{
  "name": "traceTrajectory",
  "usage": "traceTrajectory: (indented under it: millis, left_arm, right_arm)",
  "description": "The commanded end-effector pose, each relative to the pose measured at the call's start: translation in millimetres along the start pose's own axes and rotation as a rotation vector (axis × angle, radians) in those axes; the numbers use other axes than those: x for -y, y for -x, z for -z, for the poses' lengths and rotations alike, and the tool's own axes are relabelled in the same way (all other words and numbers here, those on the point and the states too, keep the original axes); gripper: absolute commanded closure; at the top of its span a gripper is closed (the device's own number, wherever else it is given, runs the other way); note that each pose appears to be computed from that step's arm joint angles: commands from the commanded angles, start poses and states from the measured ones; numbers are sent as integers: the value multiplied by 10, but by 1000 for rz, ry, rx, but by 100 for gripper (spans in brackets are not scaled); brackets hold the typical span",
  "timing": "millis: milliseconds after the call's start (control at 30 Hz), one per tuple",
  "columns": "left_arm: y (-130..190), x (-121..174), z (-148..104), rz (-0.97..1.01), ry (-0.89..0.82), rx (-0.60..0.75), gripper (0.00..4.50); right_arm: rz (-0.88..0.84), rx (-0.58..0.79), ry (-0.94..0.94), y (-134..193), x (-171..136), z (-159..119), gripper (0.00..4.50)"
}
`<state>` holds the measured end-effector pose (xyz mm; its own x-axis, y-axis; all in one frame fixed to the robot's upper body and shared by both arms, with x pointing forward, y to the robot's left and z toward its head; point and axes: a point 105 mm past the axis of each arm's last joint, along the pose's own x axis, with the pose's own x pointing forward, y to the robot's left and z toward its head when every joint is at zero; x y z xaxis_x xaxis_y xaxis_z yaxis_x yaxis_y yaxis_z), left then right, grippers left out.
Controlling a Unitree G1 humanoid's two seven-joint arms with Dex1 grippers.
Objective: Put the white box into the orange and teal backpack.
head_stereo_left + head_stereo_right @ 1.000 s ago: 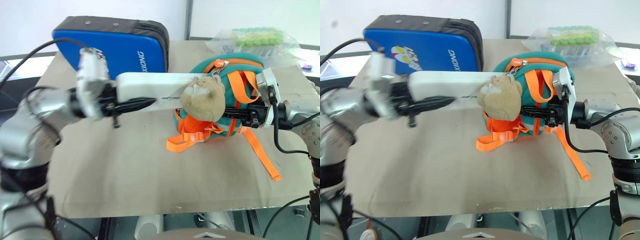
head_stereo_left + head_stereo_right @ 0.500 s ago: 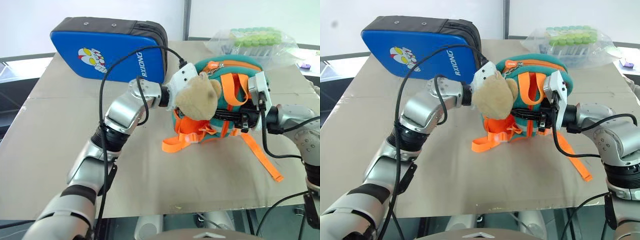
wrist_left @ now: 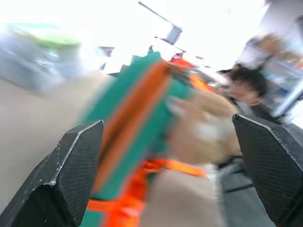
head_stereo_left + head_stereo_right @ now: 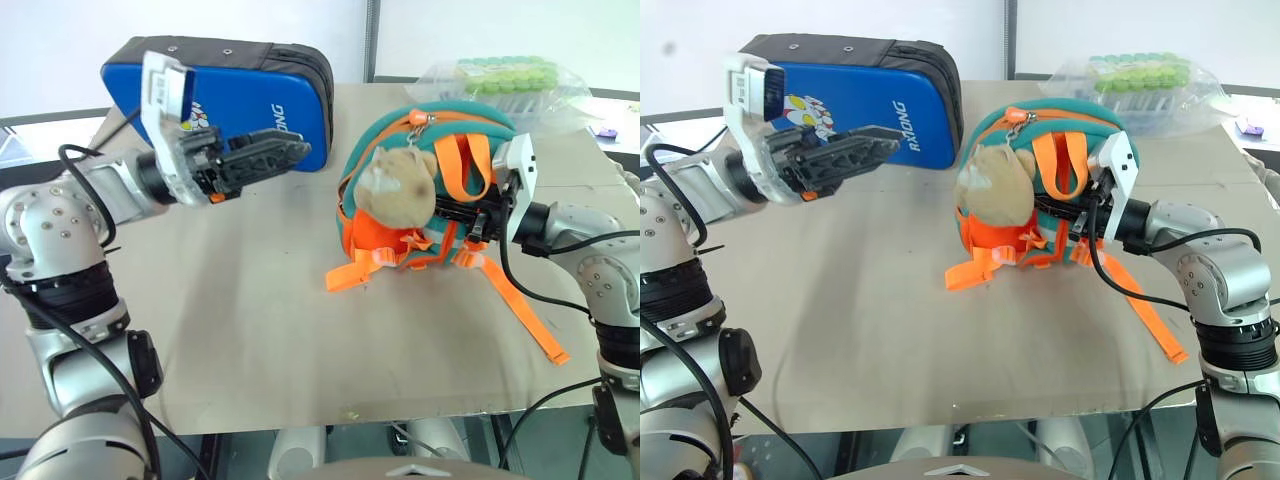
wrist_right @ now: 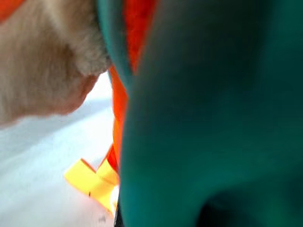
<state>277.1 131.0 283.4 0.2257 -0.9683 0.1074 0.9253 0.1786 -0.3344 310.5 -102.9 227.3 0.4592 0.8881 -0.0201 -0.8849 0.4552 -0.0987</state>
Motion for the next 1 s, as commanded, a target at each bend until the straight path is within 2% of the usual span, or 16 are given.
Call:
traceTrajectory:
  millis: [33,167,467,533,567,600,700,800,833,900,1000]
  left_arm:
    - [-277,177,175,83,61,3,6]
    - [-557,40,409,11,189,-3,6]
    - [-757,28,203,44,481,196,6]
    - [-747,-26,215,16,513,214,55]
    - [-745,-32,224,15,523,219,110]
    - [-732,-22,218,27,526,233,122]
    - [-638,-30,217,19,514,247,246]
    - [-375,-71,159,-4,475,317,356]
    - [-276,-64,168,-2,466,330,373]
    - [-145,-85,204,-14,473,348,378]
    - [127,-317,315,-139,533,429,378]
  right_arm:
    - [-14,38,37,-55,-32,-155,450]
    - [-34,26,41,-83,-73,-148,450]
    - [-8,1,41,-23,-59,-86,450]
    - [11,4,26,-6,-35,-69,450]
    - [15,8,11,0,-28,-62,450]
    - [28,16,-1,9,-10,-62,450]
    - [86,60,-30,44,78,-108,450]
    - [191,142,-69,124,258,-227,450]
    - [219,161,-78,152,309,-256,450]
    - [254,190,-92,189,369,-294,450]
    - [380,277,-139,308,574,-390,450]
